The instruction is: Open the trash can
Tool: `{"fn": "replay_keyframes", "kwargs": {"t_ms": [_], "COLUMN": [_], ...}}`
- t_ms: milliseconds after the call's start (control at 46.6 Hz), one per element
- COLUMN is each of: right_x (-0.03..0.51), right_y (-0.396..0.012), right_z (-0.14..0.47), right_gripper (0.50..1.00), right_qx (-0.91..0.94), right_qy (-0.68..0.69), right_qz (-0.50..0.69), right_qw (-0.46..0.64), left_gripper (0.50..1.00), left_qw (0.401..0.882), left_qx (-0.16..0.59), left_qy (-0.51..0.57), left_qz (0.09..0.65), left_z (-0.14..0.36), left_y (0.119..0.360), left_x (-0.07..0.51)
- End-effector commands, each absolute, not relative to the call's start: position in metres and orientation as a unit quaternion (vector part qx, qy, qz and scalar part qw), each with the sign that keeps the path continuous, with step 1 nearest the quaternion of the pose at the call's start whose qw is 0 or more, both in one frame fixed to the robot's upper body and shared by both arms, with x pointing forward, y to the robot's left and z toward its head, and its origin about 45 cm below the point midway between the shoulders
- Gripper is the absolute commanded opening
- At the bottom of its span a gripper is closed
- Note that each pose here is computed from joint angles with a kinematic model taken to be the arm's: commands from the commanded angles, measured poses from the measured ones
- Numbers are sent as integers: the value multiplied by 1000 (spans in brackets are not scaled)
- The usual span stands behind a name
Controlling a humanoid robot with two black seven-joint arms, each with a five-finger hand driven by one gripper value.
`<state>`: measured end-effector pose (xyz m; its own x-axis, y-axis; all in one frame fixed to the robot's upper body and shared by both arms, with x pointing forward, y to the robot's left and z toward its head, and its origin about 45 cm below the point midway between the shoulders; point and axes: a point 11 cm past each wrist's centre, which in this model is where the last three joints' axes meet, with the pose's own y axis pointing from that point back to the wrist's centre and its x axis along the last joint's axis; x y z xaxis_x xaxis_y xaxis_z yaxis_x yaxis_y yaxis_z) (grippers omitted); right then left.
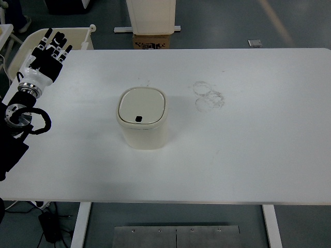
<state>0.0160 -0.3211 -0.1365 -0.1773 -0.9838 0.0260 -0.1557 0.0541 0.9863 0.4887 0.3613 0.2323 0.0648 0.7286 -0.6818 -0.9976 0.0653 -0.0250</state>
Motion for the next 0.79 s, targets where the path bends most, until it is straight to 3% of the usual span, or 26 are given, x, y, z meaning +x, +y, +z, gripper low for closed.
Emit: {"fn": "replay_keyframes", "kwargs": {"t_ms": [0, 257, 365, 558, 772], "right_x": [15, 16, 16, 16, 15], "right_y": [-321, -321, -321, -321, -321], "right_z": [-137, -137, -137, -137, -137], "right_gripper": [993, 993, 993, 993, 993], "right_qx": [482, 482, 483, 483, 482], "right_qy": [-590, -590, -590, -590, -590], "right_qz": [-490, -490, -489, -490, -490], "right_qw": [423, 423, 423, 422, 423], "left_gripper": [1000, 1000, 1000, 1000, 1000], "left_qw": [682, 687, 702, 727, 802], "left_qx": [-259, -264, -269, -261, -125], "left_qy": [260, 252, 251, 225, 168], "left_qz": [633, 628, 610, 594, 560], "left_z": [232, 244, 255, 290, 309], "left_y": [361, 360, 345, 340, 327], "left_x": [488, 493, 496, 496, 486]}}
